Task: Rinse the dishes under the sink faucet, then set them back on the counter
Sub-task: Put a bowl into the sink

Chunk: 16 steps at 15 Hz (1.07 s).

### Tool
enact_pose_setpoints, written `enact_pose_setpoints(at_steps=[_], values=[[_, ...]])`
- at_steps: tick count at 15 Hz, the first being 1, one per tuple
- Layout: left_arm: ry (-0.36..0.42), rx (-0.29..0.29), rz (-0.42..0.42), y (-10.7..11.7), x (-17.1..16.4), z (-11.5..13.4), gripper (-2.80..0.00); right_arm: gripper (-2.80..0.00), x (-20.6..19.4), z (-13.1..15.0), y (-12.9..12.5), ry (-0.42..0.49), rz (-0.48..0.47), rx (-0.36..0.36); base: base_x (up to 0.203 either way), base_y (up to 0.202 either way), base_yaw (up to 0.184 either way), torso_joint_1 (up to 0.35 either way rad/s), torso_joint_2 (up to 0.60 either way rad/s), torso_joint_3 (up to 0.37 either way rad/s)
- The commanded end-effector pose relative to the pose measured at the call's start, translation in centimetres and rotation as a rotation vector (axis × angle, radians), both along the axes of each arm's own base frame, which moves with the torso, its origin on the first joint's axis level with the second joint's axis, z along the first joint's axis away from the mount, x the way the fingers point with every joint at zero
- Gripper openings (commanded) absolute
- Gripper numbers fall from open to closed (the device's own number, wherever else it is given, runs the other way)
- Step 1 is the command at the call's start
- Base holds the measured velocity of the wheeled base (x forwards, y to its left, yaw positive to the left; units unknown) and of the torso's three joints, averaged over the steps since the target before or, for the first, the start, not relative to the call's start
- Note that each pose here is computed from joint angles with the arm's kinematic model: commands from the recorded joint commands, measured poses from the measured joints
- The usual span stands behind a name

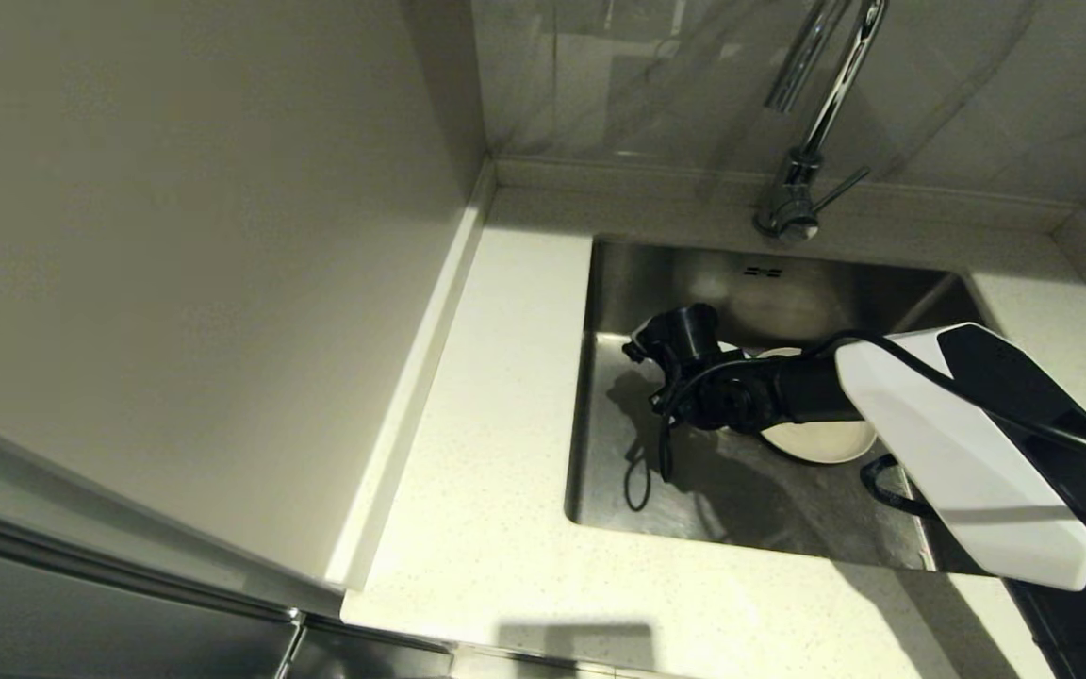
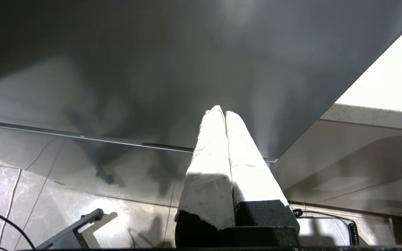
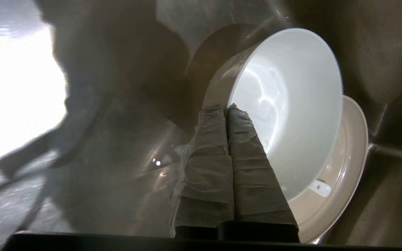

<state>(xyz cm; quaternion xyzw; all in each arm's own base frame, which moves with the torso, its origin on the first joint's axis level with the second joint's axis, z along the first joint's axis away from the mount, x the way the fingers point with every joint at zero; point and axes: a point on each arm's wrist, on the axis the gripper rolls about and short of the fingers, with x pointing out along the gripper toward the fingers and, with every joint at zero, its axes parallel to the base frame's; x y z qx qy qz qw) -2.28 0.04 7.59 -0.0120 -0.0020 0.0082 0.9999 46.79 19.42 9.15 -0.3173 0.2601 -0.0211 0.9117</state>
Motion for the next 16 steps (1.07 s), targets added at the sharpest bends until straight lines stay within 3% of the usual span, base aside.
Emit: enact_pose_setpoints(at_steps=[1,4,5,13,16], values=[[-0.004,-0.001,0.0,0.0,0.0,0.0,-2.8,-2.8,0.3,-0.3,-0.2,0.007,-0.012,-0.011,0.0,0.0,0.0,0.0,0.0,0.0],[-0.004,-0.001,0.0,0.0,0.0,0.0,-2.8,-2.8,0.2,-0.4,-0.3,0.029,-0.015,-0.021,0.0,0.0,0.0,0.0,0.0,0.0],[-0.004,-0.001,0.0,0.0,0.0,0.0,-2.8,0.0,0.2,-0.2,-0.3,0.022,-0.016,-0.017,0.0,0.0,0.0,0.0,0.0,0.0],[-0.004,-0.001,0.0,0.0,0.0,0.0,-2.8,0.0,-0.4,2.7,-0.5,-0.03,-0.022,0.008,0.0,0.0,0.0,0.0,0.0,0.0],[-0.004,-0.001,0.0,0.0,0.0,0.0,-2.8,0.0,-1.5,6.3,-1.0,-0.092,-0.026,0.035,0.0,0.0,0.0,0.0,0.0,0.0]])
